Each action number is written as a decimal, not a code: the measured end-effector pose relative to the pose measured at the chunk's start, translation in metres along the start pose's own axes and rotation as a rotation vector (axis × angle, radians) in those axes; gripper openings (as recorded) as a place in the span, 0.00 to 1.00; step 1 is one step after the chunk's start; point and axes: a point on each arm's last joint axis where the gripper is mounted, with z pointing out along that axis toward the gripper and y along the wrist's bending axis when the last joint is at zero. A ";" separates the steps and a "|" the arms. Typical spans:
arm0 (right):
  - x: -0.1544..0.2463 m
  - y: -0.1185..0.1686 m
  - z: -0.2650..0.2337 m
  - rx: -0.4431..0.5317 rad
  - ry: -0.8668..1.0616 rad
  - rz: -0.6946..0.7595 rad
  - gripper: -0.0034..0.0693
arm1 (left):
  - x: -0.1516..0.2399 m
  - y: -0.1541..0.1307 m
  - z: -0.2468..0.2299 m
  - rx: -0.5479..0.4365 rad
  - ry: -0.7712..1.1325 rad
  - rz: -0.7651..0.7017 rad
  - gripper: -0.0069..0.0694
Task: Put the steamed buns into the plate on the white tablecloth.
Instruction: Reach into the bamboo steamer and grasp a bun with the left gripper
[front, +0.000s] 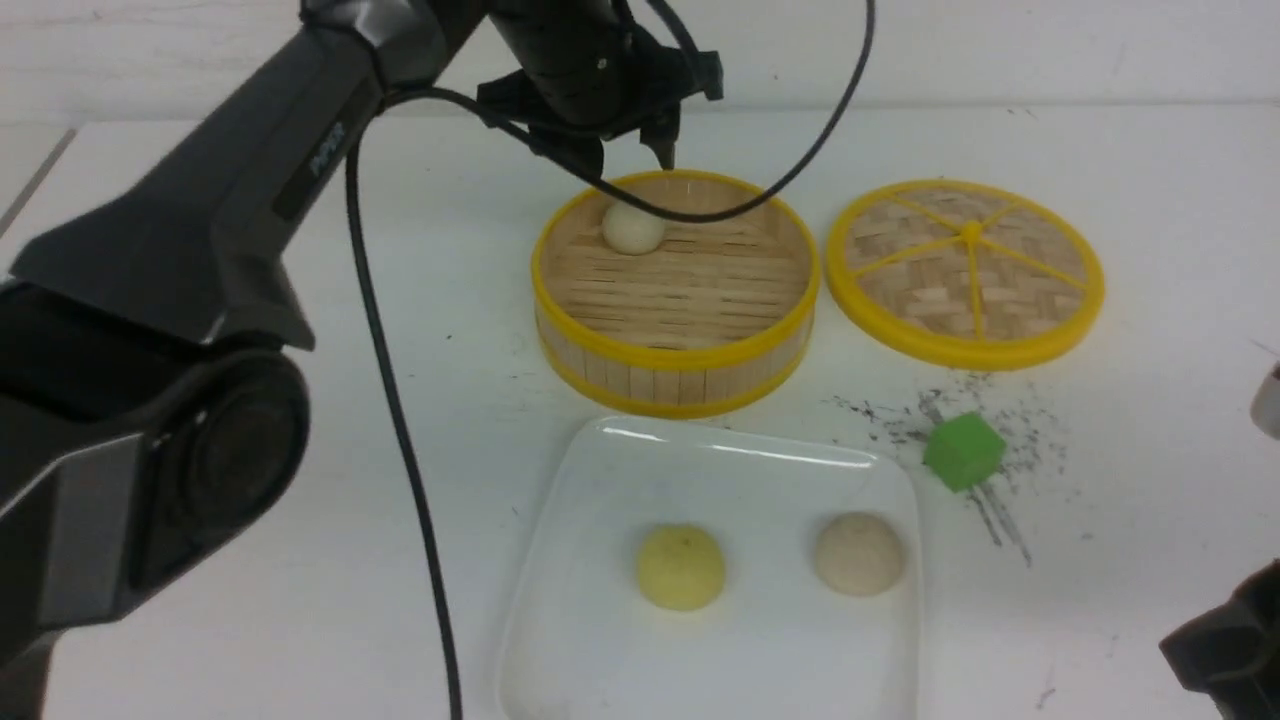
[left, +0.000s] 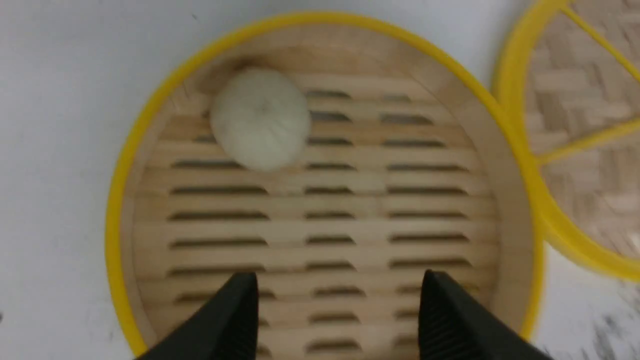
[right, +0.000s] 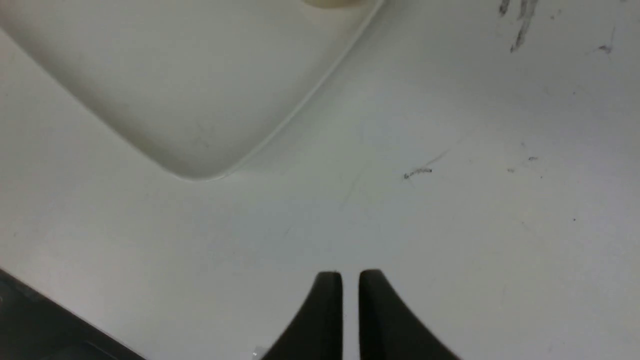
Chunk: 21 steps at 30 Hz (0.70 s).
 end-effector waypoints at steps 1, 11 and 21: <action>-0.001 0.000 0.000 0.000 -0.008 0.000 0.15 | 0.001 0.004 0.014 -0.007 0.003 -0.004 0.67; -0.006 0.000 0.000 0.003 -0.067 0.000 0.16 | 0.016 0.015 0.083 -0.028 0.013 0.029 0.67; -0.009 0.000 0.000 0.005 -0.098 0.000 0.18 | 0.014 0.019 0.082 -0.072 -0.004 0.098 0.67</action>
